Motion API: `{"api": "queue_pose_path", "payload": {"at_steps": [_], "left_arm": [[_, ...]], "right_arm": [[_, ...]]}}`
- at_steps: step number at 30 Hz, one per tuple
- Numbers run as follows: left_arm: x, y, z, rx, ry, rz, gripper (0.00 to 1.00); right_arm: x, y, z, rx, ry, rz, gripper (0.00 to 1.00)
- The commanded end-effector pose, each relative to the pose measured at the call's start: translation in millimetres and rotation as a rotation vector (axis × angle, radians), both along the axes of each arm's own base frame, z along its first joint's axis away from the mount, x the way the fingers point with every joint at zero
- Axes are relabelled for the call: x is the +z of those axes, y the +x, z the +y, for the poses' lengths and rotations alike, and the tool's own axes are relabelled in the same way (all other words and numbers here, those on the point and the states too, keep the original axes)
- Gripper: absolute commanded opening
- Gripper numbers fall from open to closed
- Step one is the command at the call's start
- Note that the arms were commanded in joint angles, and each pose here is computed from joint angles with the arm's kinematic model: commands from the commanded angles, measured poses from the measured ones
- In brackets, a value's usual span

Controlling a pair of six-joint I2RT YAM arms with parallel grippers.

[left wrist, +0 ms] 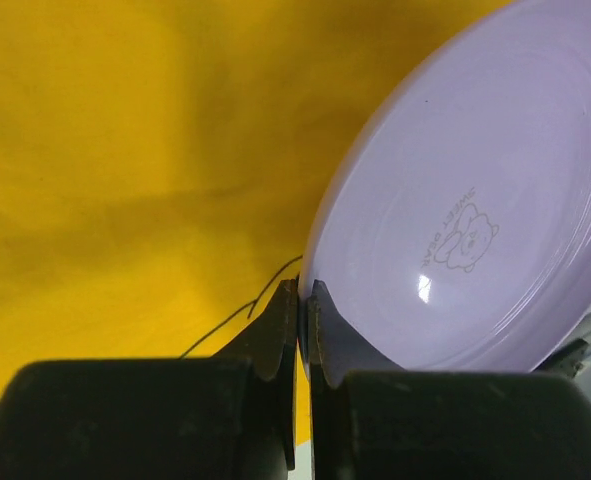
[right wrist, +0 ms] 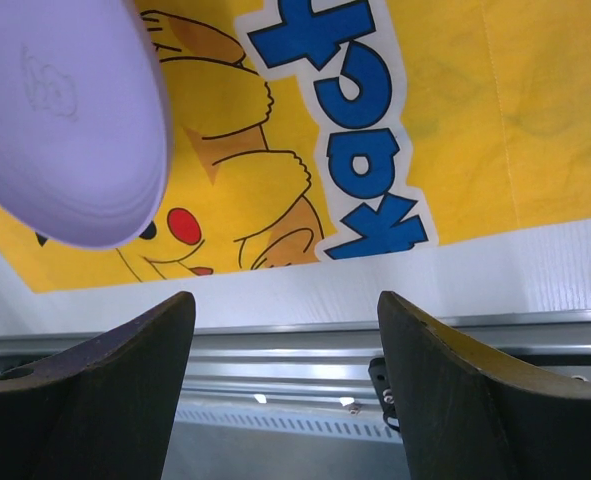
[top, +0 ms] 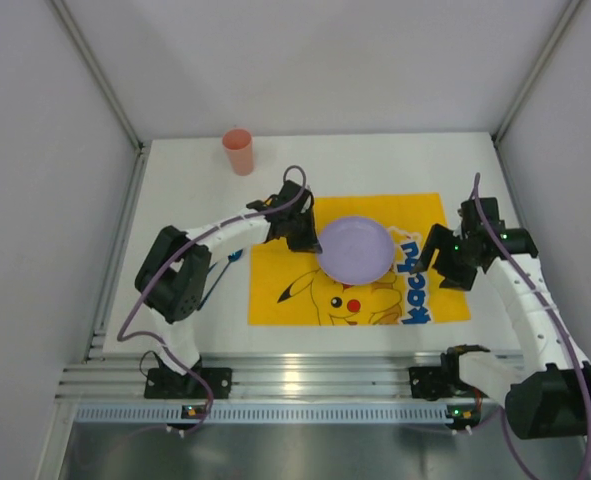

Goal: Set the dinner table for one person

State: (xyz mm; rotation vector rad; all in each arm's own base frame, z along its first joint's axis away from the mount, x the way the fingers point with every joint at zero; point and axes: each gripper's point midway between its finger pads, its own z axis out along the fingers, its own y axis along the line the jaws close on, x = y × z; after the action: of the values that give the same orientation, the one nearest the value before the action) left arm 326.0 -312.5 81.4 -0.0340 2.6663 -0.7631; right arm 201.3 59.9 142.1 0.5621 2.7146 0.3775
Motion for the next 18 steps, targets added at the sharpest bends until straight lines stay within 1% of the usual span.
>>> {"api": "queue_pose_path", "payload": {"at_steps": [1,4,5,7,9,14,18], "left_arm": [[9.6,27.7,-16.0,0.050,-0.041,-0.073,0.00],[-15.3,27.7,-14.5,0.045,0.013,-0.032,0.00],[-31.9,24.5,-11.1,0.047,0.052,0.005,0.00],[-42.4,23.9,-7.7,0.039,0.106,0.018,0.00],[-58.2,15.5,1.3,0.033,0.161,0.053,0.00],[-72.5,1.2,20.6,0.023,0.238,0.074,0.00],[-77.3,-2.9,33.2,0.015,0.302,0.080,0.00]], "right_arm": [[4.5,-8.0,-4.0,-0.011,-0.010,-0.015,0.75],[3.1,-13.8,-6.0,-0.010,-0.021,-0.009,0.75],[2.1,-15.2,-6.2,-0.007,-0.022,-0.006,0.75],[0.9,-17.6,-6.9,-0.007,-0.025,-0.001,0.75],[0.4,-18.3,-7.2,-0.008,-0.026,-0.001,0.75],[-0.6,-13.6,-6.9,-0.008,-0.027,0.003,0.76],[6.6,0.1,-6.2,-0.006,-0.024,-0.022,0.77]]}}
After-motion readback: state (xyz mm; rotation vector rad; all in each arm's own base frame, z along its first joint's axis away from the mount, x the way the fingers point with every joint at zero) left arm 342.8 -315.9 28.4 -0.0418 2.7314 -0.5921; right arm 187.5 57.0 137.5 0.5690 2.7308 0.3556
